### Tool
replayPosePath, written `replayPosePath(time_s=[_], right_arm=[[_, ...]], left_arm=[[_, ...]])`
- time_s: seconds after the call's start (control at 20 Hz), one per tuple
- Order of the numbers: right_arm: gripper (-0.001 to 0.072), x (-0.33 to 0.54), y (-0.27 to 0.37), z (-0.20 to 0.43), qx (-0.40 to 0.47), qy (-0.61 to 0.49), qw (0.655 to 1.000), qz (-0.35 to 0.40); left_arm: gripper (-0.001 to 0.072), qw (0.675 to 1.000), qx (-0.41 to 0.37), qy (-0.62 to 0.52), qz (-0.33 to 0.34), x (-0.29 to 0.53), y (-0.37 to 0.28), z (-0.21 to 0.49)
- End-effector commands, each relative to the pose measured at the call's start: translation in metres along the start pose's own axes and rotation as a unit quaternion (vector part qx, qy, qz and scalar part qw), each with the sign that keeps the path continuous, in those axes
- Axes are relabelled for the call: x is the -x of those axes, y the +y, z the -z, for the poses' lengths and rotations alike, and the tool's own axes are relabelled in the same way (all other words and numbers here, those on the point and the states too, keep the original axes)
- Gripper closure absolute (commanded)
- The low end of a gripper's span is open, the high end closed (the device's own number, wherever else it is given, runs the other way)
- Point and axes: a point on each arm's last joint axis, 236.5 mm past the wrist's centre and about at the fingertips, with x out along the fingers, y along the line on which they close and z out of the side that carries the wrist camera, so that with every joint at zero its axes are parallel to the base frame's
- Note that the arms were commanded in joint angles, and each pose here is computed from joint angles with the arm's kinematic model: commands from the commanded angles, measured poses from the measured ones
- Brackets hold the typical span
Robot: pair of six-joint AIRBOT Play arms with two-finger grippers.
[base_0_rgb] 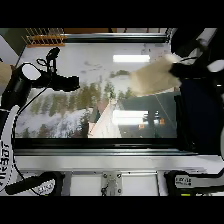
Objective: Fold the clothes and pants, and hang the long-sleeved shirts on hangers.
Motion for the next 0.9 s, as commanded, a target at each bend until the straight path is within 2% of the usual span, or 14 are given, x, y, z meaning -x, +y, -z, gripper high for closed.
replayPosePath(time_s=[0.0, 0.2, 0.3, 0.55, 0.65, 0.85], right_arm=[[0.0701, 0.083, -0.103, -0.042, -0.083, -0.084, 0.989, 0.091], [0.0701, 0.15, -0.155, -0.054, -0.152, -0.143, 0.968, 0.138], [0.07, 0.167, -0.162, -0.042, -0.177, -0.135, 0.964, 0.145], [0.0701, 0.165, -0.159, 0.034, -0.217, -0.042, 0.961, 0.168], [0.0701, 0.171, -0.169, 0.075, -0.251, -0.007, 0.945, 0.21], [0.07, 0.191, -0.185, 0.155, -0.262, 0.088, 0.915, 0.293]], left_arm=[[0.0699, 1.0, 0.004, 0.0, 0.001, 0.0, 0.0, 0.0], [0.0699, 1.0, 0.007, 0.001, 0.001, 0.0, 0.0, 0.0], [0.0699, 1.0, 0.007, 0.001, 0.001, 0.0, -0.001, 0.001], [0.0699, 1.0, -0.003, 0.006, 0.005, -0.003, -0.01, 0.004], [0.0699, 1.0, -0.007, 0.008, 0.007, -0.005, -0.014, 0.005], [0.0699, 1.0, -0.011, 0.01, 0.006, -0.006, -0.015, 0.007]])
